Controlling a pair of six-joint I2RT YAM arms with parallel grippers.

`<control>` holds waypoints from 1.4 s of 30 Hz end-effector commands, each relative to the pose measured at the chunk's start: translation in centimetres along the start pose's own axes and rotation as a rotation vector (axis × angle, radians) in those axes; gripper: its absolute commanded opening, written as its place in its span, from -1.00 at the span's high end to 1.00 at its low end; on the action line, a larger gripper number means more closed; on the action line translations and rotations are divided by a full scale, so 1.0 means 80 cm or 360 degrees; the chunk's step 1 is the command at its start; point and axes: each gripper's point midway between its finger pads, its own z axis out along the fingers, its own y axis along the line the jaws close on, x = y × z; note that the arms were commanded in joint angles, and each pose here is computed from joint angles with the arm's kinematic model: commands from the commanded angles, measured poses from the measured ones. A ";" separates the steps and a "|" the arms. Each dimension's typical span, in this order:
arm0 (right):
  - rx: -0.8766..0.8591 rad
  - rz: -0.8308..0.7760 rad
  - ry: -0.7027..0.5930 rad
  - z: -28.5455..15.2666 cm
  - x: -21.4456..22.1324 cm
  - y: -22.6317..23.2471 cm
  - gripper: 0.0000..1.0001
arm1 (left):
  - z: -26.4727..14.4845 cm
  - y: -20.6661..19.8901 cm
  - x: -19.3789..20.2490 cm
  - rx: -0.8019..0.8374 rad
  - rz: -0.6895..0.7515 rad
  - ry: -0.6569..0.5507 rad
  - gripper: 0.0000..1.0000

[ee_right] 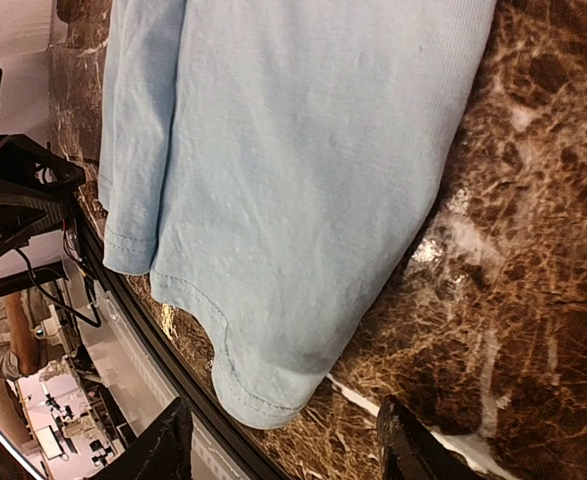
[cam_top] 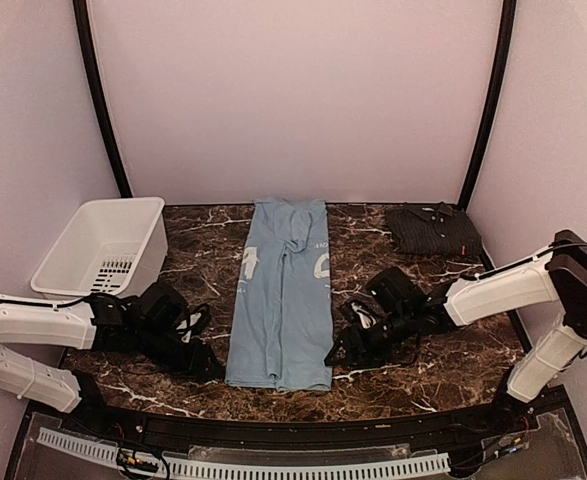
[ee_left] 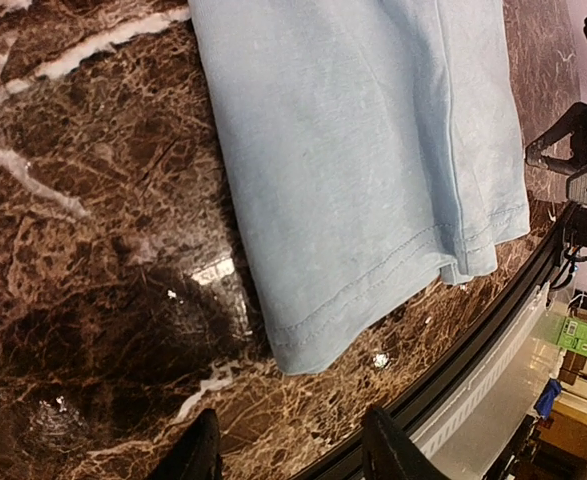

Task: Fold and stack the mixed laundry pile
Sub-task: Pick up the rectangle-folded T-shirt from the center of the board.

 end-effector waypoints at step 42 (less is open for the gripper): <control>-0.0027 -0.0018 0.0172 0.044 0.073 0.004 1.00 | 0.012 -0.028 0.023 0.0171 0.0045 0.0065 1.00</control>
